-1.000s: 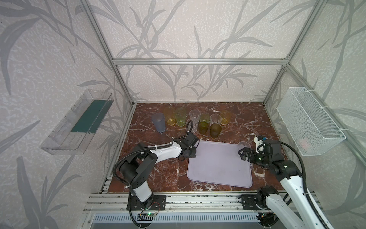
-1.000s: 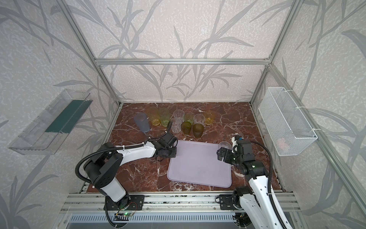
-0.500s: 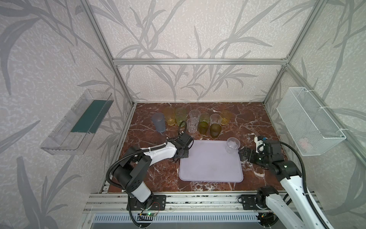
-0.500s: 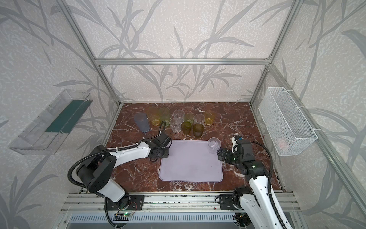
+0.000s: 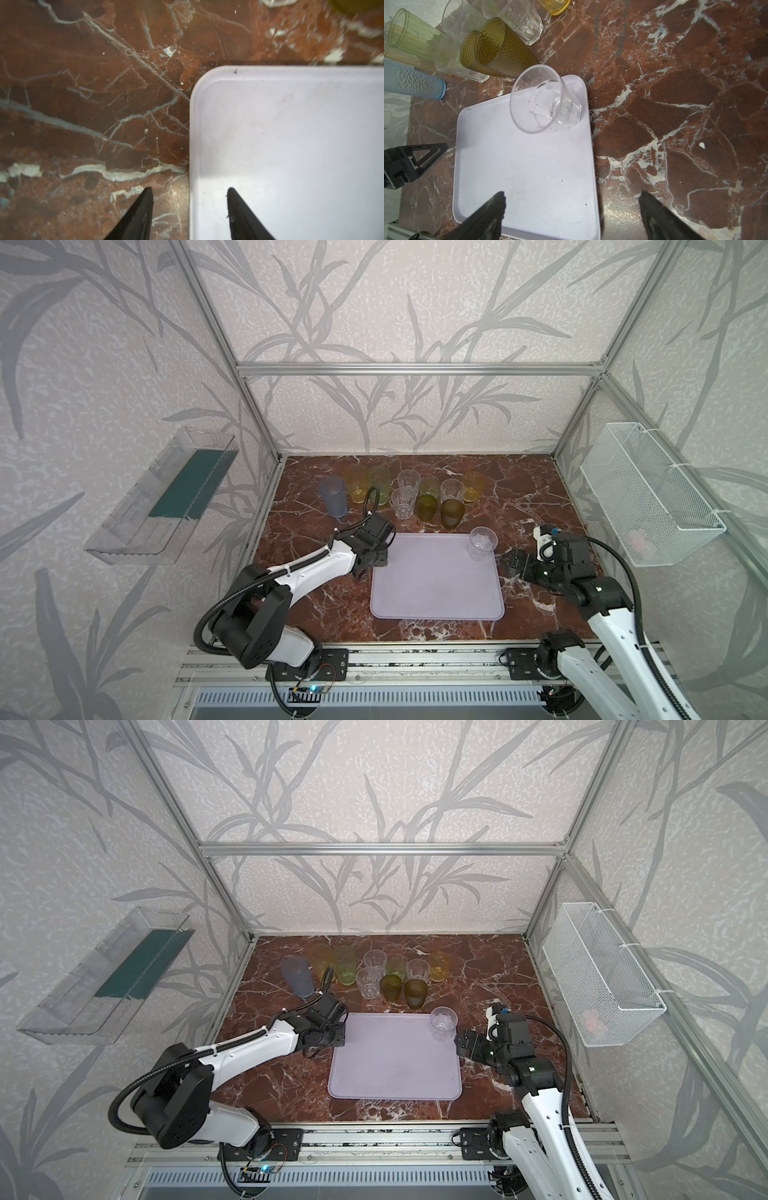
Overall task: Place the glasses into the tray
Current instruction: 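Raise the right gripper and move it toward the olive textured glasses, then lower the right gripper onto the olive textured glass nearest the tray and grasp it, then lift the olive textured glass and carry it over the tray's near corner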
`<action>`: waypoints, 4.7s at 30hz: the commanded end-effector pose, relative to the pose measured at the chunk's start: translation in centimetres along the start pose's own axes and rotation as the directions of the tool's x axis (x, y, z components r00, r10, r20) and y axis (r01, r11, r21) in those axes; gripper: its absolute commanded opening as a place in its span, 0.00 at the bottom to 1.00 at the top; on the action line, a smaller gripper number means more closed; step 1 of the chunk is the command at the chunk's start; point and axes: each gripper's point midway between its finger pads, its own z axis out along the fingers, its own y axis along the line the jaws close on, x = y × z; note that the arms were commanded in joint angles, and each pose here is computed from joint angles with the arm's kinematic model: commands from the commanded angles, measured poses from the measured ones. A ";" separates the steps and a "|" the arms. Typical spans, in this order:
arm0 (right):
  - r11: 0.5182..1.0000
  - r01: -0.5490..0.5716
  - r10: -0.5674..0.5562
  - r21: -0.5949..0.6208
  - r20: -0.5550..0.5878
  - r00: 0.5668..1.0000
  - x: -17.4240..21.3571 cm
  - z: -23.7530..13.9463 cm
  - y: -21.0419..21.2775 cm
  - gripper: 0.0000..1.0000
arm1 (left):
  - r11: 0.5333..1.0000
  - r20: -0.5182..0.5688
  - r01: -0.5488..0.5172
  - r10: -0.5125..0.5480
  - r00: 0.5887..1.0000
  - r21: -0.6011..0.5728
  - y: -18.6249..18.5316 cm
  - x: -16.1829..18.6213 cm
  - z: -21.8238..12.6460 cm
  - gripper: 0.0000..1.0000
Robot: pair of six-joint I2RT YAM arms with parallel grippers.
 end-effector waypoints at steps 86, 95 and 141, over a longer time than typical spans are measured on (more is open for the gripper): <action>0.887 0.394 -0.322 0.241 -0.288 0.902 -11.5 17.1 9.9 0.27 | 0.844 0.346 -0.052 -0.163 0.924 0.534 -5.8 -4.0 -9.4 0.99; 0.883 0.396 -0.320 0.252 -0.294 0.901 -11.6 17.5 9.4 0.27 | 0.844 0.343 -0.051 -0.162 0.925 0.535 -5.8 -3.9 -9.3 0.99; 0.890 0.422 -0.398 0.175 -0.155 0.904 -12.9 9.1 11.1 0.00 | 0.868 0.355 -0.055 -0.143 0.924 0.494 -4.9 -4.0 -10.0 0.99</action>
